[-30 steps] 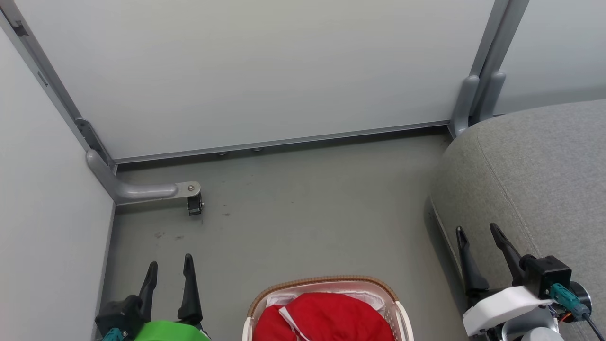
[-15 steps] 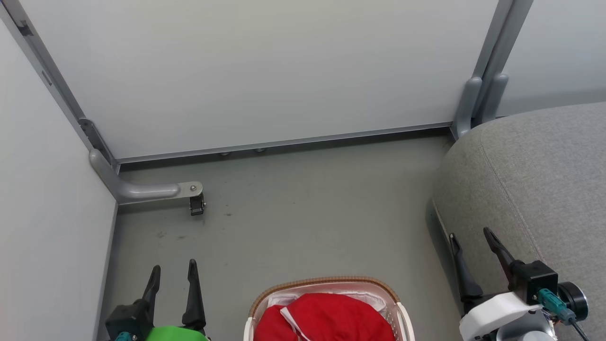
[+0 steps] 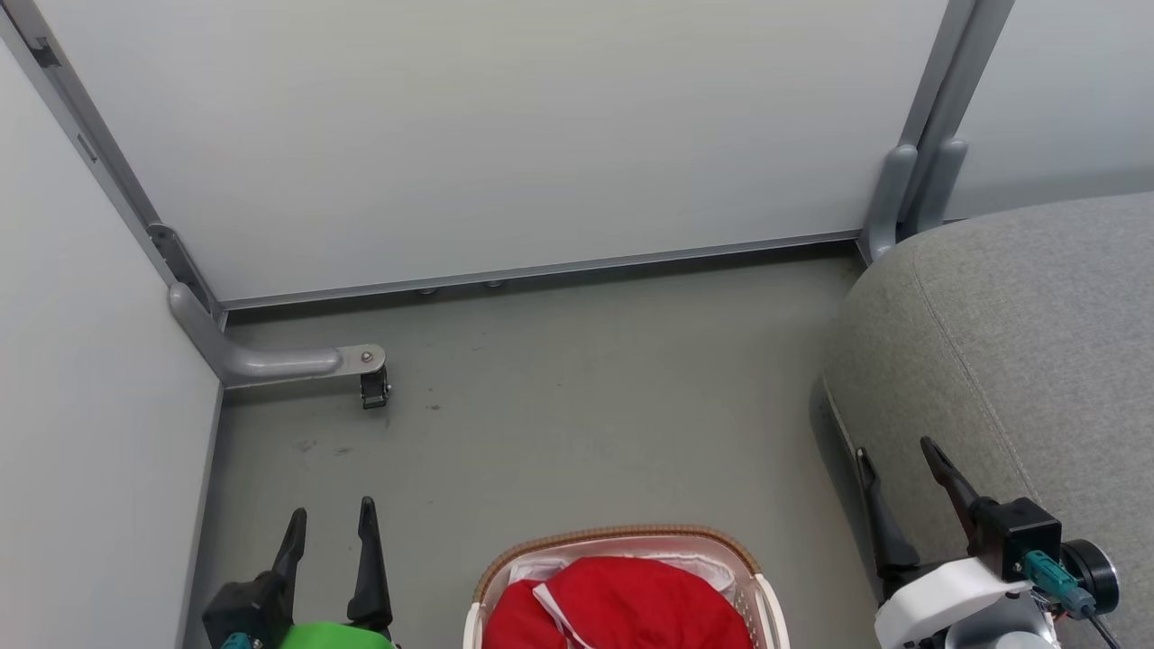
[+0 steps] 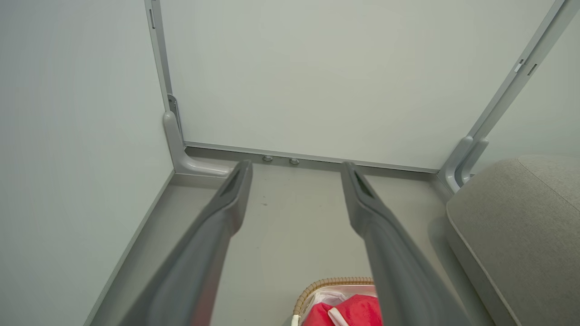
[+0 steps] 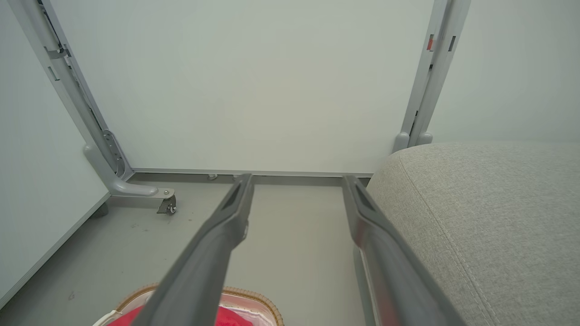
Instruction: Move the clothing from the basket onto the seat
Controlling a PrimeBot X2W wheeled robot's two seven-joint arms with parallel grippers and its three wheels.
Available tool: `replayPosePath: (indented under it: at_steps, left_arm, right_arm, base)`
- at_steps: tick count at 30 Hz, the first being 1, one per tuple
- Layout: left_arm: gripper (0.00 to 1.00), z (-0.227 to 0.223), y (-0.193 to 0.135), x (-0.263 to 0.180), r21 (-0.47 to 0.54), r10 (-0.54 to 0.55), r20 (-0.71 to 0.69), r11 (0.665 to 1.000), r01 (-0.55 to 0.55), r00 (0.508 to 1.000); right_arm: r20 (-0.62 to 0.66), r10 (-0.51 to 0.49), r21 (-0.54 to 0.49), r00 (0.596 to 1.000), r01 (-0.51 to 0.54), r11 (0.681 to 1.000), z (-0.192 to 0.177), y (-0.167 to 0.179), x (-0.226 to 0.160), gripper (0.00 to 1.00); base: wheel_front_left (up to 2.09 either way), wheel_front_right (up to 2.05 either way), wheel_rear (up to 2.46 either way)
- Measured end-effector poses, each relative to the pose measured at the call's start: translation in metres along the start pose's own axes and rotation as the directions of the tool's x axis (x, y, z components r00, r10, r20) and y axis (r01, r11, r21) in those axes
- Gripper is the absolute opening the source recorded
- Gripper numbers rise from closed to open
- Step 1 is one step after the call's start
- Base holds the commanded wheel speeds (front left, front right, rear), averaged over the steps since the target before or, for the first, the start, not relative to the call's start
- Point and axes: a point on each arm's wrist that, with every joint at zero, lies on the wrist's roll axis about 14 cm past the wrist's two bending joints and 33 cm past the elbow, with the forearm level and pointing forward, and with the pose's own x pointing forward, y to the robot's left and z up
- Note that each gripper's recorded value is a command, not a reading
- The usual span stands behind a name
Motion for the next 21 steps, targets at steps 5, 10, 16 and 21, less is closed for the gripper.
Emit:
replayPosePath:
  at_steps: [5, 10, 16, 21]
  left_arm:
    - [1.0, -0.002, 0.0, 0.001, 0.0, -0.001, -0.005, 1.0, 0.001, 1.0]
    - [1.0, -0.003, -0.001, 0.001, 0.0, -0.003, -0.012, 1.0, 0.003, 1.0]
    - [1.0, -0.005, -0.003, 0.002, 0.0, -0.009, -0.018, 1.0, 0.009, 1.0]
    - [1.0, -0.007, -0.011, 0.006, 0.006, -0.036, -0.025, 0.999, 0.036, 0.999]
  right_arm:
    - [-0.003, -0.004, 0.0, 1.0, 0.004, 1.0, -0.001, -0.001, 0.0, 1.0]
    - [-0.006, -0.01, 0.001, 1.0, 0.01, 1.0, -0.002, -0.003, 0.001, 1.0]
    - [-0.006, -0.017, 0.0, 1.0, 0.017, 1.0, -0.002, -0.006, 0.002, 1.0]
    - [-0.005, -0.025, -0.001, 1.0, 0.025, 1.0, -0.002, -0.009, 0.005, 1.0]
  base:
    - [0.0, 0.0, 0.0]
    - [0.0, 0.0, 0.0]
    - [0.0, 0.0, 0.0]
    - [0.0, 0.0, 0.0]
